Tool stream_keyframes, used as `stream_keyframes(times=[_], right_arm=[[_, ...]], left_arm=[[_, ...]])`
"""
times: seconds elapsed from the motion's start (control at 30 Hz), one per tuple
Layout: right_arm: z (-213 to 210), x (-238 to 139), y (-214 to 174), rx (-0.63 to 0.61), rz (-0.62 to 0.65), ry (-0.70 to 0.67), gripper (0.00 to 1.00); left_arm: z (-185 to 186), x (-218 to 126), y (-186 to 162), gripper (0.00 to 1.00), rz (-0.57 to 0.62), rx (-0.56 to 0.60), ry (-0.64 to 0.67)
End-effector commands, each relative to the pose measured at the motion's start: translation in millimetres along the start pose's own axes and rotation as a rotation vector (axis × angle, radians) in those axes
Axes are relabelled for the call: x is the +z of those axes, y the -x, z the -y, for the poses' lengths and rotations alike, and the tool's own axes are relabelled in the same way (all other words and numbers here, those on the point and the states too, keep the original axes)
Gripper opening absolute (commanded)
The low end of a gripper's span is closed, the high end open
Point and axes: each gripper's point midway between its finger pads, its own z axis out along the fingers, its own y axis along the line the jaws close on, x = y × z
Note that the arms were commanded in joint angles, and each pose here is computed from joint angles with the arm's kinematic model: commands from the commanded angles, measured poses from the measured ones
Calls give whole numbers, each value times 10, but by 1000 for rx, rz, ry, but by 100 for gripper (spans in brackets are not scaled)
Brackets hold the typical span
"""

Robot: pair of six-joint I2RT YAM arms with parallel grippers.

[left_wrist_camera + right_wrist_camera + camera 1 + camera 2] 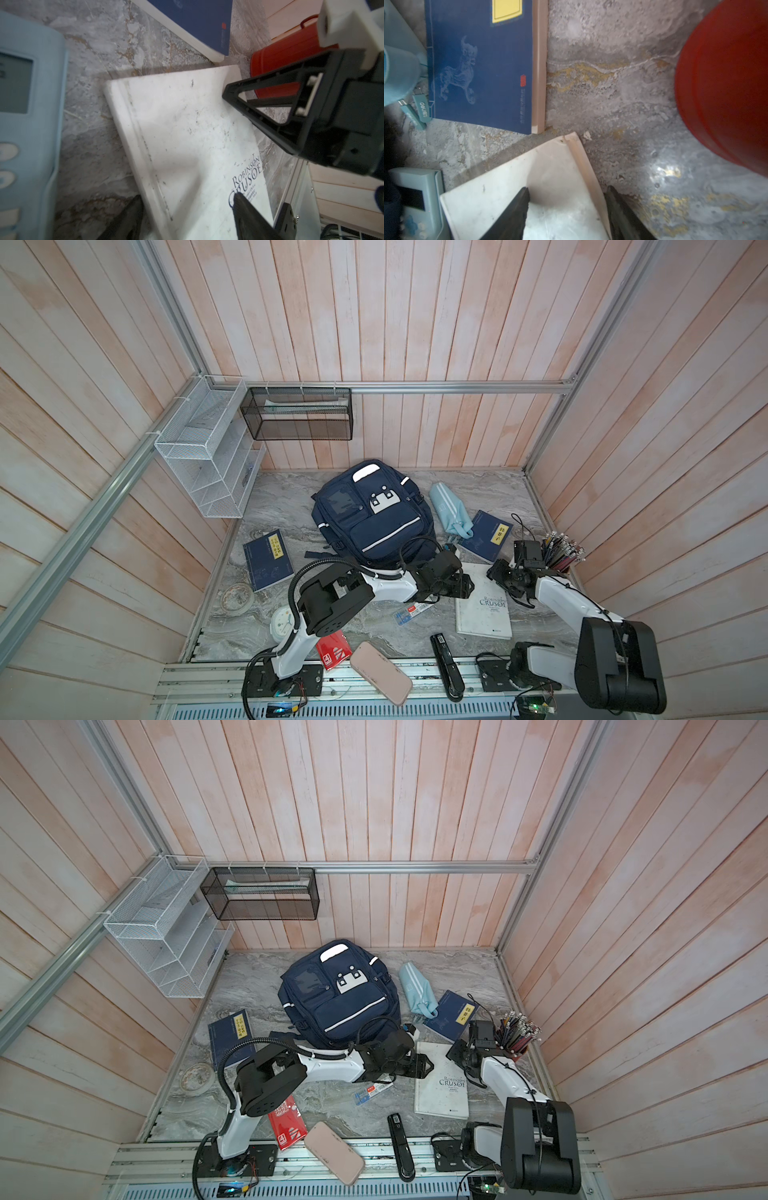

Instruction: Pack the student bag

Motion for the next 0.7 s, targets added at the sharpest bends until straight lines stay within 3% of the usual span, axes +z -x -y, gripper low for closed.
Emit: stream_keyframes(times=[0.0,0.2,0.4,0.67], right_arm=[[171,101,-565,24,-214,-23,56],[92,143,-699,38,-244,61,48],[82,126,-684,34,-223,73,40],[60,152,-701,29,-226,101,27]], left_arm=[[-158,238,-243,74,-81,-46,4],[296,170,-112,75,-59,-147,-295],[545,-26,131,64,19,-135,-414],[680,-72,202,64,21,-146,-532]])
